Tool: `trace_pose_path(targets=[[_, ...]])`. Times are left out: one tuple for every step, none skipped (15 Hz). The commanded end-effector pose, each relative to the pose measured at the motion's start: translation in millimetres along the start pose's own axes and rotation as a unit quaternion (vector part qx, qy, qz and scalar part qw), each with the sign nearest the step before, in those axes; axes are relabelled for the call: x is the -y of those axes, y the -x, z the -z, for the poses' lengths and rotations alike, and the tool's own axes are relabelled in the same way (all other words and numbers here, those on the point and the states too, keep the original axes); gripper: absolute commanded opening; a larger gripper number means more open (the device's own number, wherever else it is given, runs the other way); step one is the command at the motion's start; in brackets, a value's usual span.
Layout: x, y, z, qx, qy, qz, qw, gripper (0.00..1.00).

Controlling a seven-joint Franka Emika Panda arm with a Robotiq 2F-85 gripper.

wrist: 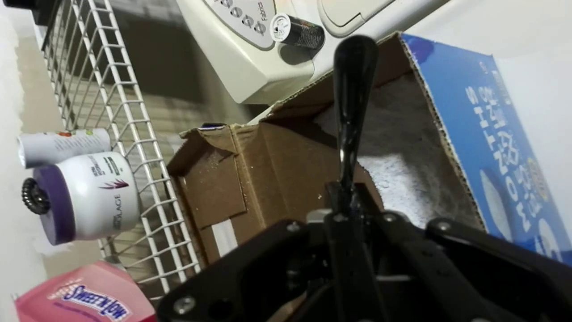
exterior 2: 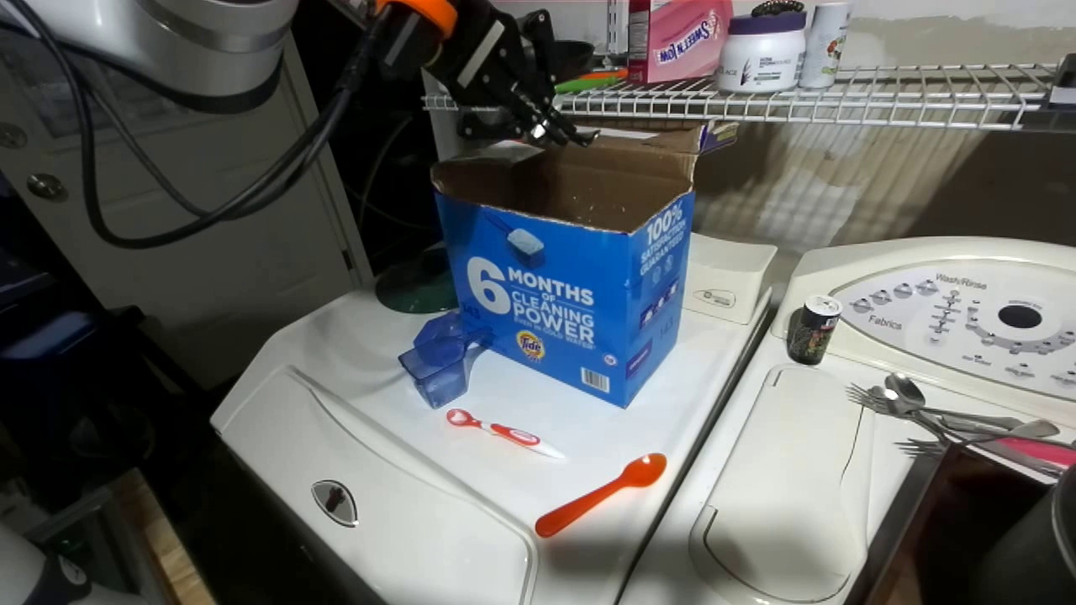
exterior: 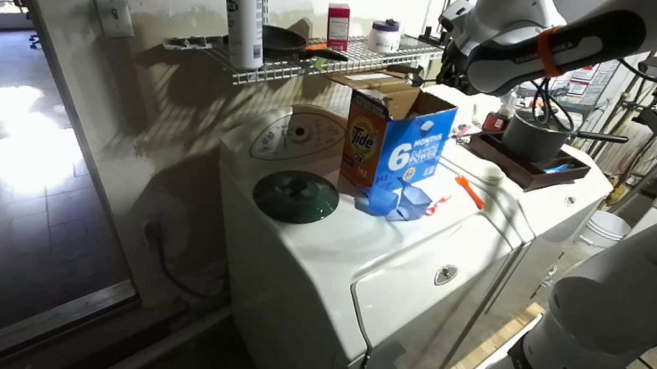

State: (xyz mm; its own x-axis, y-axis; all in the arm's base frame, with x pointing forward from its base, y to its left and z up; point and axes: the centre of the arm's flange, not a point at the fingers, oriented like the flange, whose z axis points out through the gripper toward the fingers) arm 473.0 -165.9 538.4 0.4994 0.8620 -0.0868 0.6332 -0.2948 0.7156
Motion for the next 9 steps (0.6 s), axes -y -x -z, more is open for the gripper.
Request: trace_pose_path(targets=[[5.4, 4.4, -8.3, -0.012, 0.001, 0.1, 0.9949, 0.02], [6.4, 2.9, -12.3, -0.014, 0.002, 0.125, 0.992, 0.02], [6.8, 1.6, -16.3, -0.011, 0.004, 0.151, 0.9885, 0.02], [6.2, 0.2, -20.8, -0.009, 0.009, 0.175, 0.9845, 0.02], [5.0, -1.2, -24.4, -0.007, 0.013, 0.199, 0.98, 0.02], [5.1, -2.0, -29.8, -0.006, 0.016, 0.221, 0.9752, 0.02], [6.2, -3.2, -33.7, -0.007, 0.016, 0.244, 0.9697, 0.02], [12.8, -6.6, -22.1, -0.01, 0.001, 0.195, 0.9808, 0.02], [14.1, -6.8, -25.3, -0.011, -0.001, 0.198, 0.9801, 0.07]])
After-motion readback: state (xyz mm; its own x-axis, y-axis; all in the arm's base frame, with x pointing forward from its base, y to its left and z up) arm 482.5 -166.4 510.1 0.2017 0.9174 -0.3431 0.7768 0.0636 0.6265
